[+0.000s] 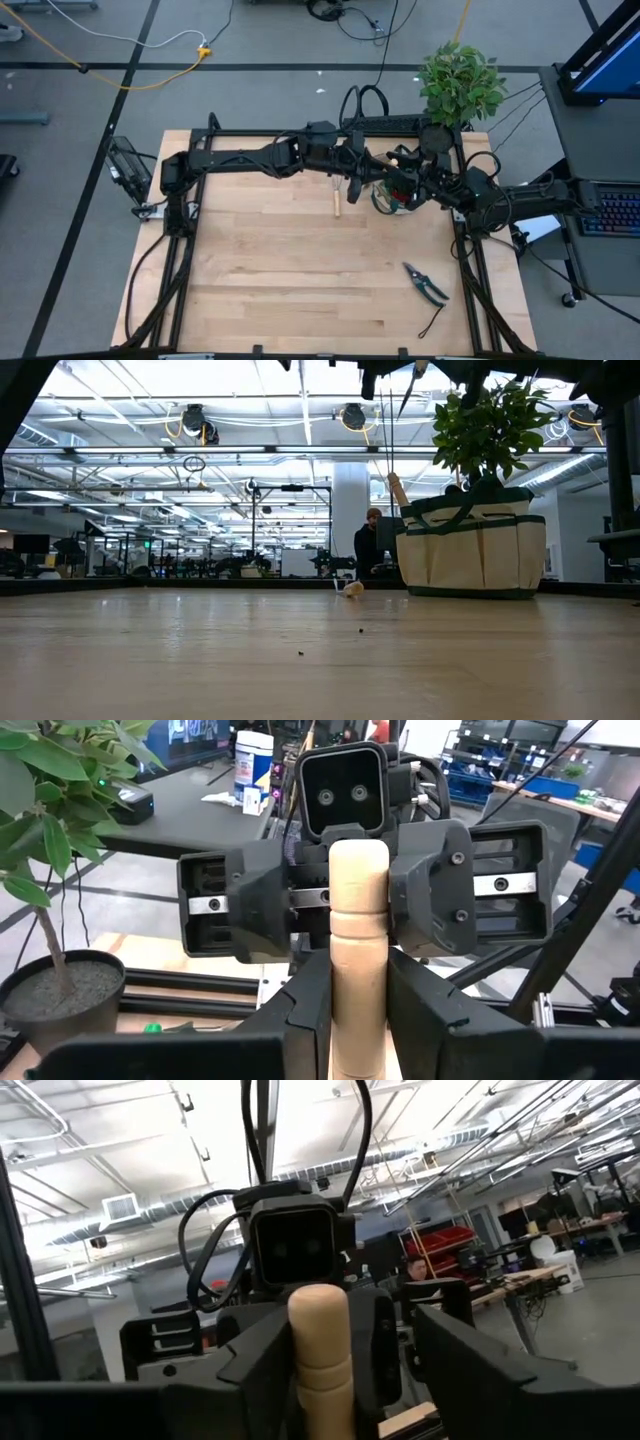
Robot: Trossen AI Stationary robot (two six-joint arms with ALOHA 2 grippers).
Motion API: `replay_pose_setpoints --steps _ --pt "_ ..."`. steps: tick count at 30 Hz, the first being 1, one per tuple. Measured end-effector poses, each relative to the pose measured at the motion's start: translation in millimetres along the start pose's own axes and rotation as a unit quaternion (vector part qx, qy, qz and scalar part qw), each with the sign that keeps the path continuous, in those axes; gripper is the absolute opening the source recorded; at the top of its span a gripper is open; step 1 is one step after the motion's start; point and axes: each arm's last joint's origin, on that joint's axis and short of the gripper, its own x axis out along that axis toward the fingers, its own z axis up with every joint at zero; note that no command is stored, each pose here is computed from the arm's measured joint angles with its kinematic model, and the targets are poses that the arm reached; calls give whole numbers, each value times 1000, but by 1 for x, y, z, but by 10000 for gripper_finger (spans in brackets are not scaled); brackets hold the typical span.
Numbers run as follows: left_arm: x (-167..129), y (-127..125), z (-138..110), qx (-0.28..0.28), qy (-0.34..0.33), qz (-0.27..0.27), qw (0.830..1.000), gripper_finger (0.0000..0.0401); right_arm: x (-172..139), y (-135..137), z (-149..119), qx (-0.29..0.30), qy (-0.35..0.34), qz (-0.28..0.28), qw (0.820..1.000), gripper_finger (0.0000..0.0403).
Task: Pick & Place Garden tools in Gardening bag
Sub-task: Put the brown trowel into the gardening bag
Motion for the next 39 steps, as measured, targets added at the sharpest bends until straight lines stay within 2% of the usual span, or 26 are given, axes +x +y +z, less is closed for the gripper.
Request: replay_pose_setpoints --steps 14,20,27,36,39 --pt "9 3 -10 -4 6 -10 1000 72 4 1 -5 13 0 20 1000 105" --pt "9 6 -12 -11 10 -7 1000 72 4 1 -4 2 -2 21 1000 53" --pt "8 9 -12 -11 12 -4 1000 74 4 -1 -4 -8 -4 9 1000 52" --pt "2 18 -8 -10 12 8 1000 209 2 -11 6 -22 -17 -23 999 52" --pt "-8 21 3 -3 1 15 1000 246 -1 -15 10 -39 -14 -46 998 52"
